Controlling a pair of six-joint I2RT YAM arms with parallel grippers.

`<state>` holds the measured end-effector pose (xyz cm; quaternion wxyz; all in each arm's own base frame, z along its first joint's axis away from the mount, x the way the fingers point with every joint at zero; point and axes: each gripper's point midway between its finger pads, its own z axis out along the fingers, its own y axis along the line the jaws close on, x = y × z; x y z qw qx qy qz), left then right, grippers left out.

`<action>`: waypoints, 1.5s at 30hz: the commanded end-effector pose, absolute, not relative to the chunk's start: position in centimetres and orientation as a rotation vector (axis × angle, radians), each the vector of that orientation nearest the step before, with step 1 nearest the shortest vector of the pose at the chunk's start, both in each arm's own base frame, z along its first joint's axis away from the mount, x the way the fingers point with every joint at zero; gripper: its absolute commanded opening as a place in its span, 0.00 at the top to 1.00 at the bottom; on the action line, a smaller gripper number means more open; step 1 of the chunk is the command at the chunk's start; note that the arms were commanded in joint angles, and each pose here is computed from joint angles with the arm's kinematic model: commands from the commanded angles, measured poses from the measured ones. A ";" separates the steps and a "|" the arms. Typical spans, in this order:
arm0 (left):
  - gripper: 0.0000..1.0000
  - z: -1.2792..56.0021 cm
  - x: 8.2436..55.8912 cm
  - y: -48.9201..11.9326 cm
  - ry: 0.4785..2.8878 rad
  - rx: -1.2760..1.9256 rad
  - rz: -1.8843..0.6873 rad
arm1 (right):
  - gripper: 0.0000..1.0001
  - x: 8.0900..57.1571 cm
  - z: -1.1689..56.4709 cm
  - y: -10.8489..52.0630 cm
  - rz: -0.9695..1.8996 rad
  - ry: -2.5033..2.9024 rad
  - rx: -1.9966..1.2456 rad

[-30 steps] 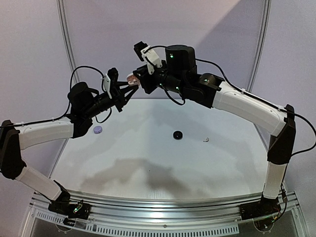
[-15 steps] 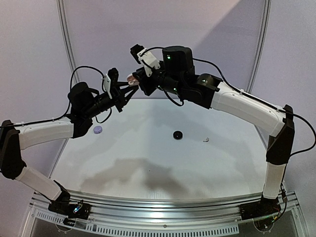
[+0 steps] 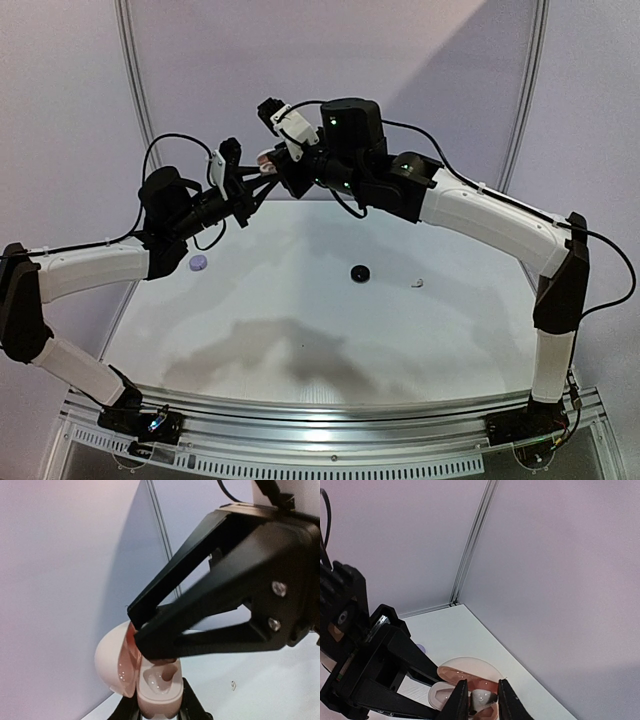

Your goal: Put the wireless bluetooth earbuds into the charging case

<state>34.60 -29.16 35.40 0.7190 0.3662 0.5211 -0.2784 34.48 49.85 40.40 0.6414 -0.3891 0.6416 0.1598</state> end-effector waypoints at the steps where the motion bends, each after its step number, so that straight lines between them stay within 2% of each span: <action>1: 1.00 37.0 33.7 -29.3 1.081 0.810 -0.617 | 0.72 34.7 37.6 50.5 0.335 1.523 -0.927; 10: 1.00 36.6 33.9 -29.1 1.099 0.805 -0.614 | 0.55 34.4 40.0 49.8 0.377 1.501 -0.863; 17: 1.00 35.8 34.2 -28.8 1.143 0.793 -0.621 | 0.33 33.2 45.6 47.8 0.457 1.426 -0.774; 25: 1.00 35.3 34.2 -28.7 1.179 0.781 -0.642 | 0.29 30.4 55.3 42.1 0.868 1.282 -0.636; 28: 1.00 35.2 34.3 -28.6 1.180 0.782 -0.640 | 0.31 33.6 55.4 37.9 0.839 1.369 -0.466; 30: 1.00 35.2 34.2 -28.6 1.180 0.781 -0.641 | 0.34 37.6 52.9 34.1 0.746 1.515 -0.305; 35: 1.00 35.3 34.1 -28.5 1.178 0.784 -0.641 | 0.53 45.2 38.3 25.2 0.517 2.048 0.103; 40: 1.00 35.2 34.0 -28.5 1.182 0.792 -0.639 | 0.54 46.1 25.1 20.9 0.271 2.445 0.241; 45: 1.00 35.2 33.8 -28.5 1.184 0.796 -0.646 | 0.53 45.6 16.2 18.9 0.121 2.640 0.334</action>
